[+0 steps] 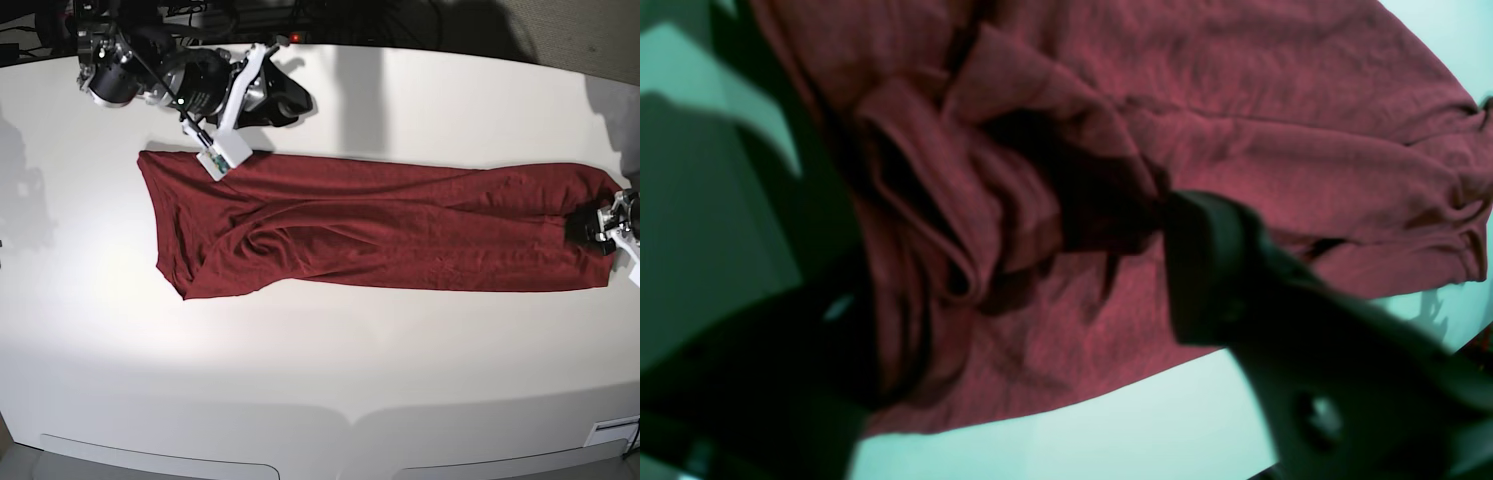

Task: Fold the T-shirt properly
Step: 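Grasp the strip end with left gripper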

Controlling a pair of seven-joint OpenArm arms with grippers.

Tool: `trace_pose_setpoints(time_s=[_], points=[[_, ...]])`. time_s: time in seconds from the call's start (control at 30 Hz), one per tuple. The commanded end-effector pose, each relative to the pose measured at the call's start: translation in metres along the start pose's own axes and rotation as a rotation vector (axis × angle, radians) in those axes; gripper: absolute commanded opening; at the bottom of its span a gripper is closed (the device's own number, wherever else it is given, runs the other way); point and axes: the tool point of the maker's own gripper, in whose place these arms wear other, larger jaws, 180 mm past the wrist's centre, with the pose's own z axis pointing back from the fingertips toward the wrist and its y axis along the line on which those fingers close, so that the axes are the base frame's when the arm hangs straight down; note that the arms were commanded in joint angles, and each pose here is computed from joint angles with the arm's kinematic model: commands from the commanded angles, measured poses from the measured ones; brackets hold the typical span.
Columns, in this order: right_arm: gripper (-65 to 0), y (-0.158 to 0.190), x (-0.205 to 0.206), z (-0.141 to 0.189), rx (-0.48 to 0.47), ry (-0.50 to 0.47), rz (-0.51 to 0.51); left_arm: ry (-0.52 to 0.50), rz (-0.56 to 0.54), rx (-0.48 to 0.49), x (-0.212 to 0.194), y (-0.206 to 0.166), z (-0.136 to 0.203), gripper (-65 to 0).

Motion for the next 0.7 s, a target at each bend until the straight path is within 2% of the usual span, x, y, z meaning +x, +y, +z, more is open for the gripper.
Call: trace_pose_setpoints(time_s=[0.0,0.13,0.17,0.27,0.47,0.67], points=[[-50.3,0.005,0.009,0.003,0.014,-0.031,0.023,0.009,-0.002,0.017,0.003,0.003,0.006,-33.4],[-50.3,0.004,0.008,0.003,0.014,-0.027,0.023,-0.035,-0.003,0.017,0.011,0.003,0.006,-62.2],[-50.3,0.004,0.007,0.003,0.014,-0.024,0.023,-0.051,-0.003,0.017,0.013,0.003,0.006,-65.0],[-50.3,0.004,0.007,0.003,0.014,-0.020,0.023,-0.098,-0.006,0.016,0.022,0.003,0.007,-65.0],[-50.3,0.004,0.007,0.003,0.014,-0.021,0.023,-0.105,-0.069,0.004,0.036,-0.011,0.013,-65.0],[-50.3,0.004,0.008,0.003,0.014,-0.025,0.023,-0.154,-0.087,-0.154,0.059,-0.053,0.034,-65.0]])
